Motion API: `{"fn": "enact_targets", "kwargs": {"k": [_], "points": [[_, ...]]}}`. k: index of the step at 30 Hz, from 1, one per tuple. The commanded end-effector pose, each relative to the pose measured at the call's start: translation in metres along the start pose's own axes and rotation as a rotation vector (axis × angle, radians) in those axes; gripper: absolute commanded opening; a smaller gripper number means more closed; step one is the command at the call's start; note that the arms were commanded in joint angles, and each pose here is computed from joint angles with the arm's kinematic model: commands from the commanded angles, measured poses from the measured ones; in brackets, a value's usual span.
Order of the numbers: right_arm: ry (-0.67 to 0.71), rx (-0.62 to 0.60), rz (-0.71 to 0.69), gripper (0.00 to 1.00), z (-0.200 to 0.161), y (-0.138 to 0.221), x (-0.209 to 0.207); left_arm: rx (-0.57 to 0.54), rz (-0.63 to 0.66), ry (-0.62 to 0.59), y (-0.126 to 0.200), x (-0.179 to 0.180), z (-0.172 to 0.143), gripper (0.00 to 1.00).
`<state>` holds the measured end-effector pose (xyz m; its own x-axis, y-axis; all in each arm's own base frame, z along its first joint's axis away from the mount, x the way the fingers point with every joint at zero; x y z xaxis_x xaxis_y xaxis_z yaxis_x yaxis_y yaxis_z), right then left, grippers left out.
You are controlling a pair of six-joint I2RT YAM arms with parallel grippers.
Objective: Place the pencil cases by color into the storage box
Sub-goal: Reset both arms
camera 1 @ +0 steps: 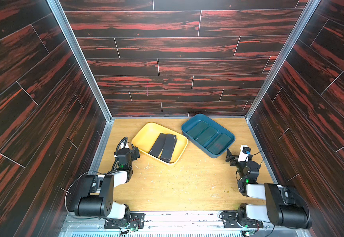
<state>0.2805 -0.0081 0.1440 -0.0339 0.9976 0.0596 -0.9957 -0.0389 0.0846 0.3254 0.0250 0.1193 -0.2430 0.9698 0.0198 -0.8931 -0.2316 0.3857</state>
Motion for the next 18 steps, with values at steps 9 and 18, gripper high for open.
{"fn": "enact_targets", "kwargs": {"k": [9,18], "points": [[0.009,0.012,0.077,0.99,-0.009,-0.023,0.003,-0.02,0.059,0.036,-0.01,0.008,0.003,1.0],[-0.039,0.102,0.114,0.99,-0.01,-0.038,-0.005,-0.028,0.056,0.033,-0.008,0.008,0.004,1.0]]}}
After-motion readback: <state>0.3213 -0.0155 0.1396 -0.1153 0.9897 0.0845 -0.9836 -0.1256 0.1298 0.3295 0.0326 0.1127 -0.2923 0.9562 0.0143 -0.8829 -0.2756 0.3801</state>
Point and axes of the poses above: each gripper's point midway between its finger pads, its own y axis back along the fingers, its own x axis along the line the jaws close on, z = x × y, the point moved 7 cm from there along y, back along the fingers, and after that the axes turned 1 degree about -y, right-handed, at the moved point
